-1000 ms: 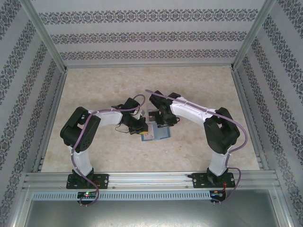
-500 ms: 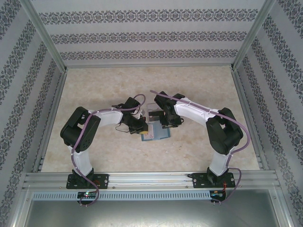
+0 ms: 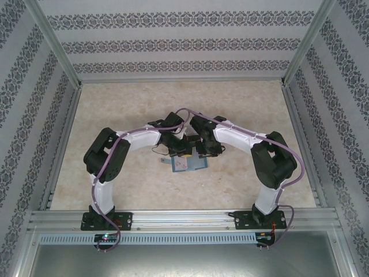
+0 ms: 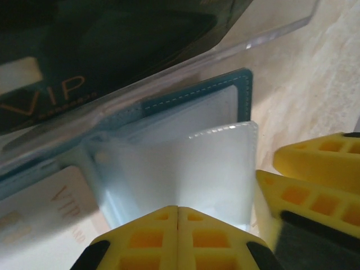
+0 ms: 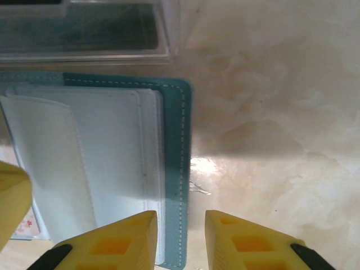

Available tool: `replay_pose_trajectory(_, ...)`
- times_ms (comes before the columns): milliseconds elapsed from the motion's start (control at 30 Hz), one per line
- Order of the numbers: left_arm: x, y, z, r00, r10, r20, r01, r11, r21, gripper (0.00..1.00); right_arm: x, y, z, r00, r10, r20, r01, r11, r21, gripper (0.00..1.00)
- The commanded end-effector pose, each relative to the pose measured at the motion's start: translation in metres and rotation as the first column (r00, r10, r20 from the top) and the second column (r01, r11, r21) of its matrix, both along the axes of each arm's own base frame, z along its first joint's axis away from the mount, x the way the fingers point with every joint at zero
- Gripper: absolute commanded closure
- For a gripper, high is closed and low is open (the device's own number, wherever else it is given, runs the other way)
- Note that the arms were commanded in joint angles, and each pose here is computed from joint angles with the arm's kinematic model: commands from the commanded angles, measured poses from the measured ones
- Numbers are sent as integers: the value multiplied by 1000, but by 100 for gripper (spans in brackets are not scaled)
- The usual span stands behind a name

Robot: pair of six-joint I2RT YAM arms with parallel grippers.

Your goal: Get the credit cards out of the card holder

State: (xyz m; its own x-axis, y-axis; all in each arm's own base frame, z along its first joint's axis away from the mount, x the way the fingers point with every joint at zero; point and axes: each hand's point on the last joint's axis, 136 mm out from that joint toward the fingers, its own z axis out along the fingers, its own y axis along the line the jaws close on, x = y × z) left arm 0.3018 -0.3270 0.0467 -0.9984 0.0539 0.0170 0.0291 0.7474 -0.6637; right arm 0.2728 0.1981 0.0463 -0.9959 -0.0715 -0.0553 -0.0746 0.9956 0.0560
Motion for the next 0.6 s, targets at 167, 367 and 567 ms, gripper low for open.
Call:
replay_pose_trajectory(167,-6,-11,-17,998,-42,-41,43,999,17,100,2,-4,21,997,-53,47,47,993,109,69)
replay_pose_trajectory(367,-11,-9,-28,997,-45,-62,48,998,48,100,2,20,25,995,-98,28,86,952,293,70)
replay_pose_trajectory(567,-12,-3,-18,999,-35,-26,36,997,61,100,3,42,21,993,-117,-9,110,904,414,72)
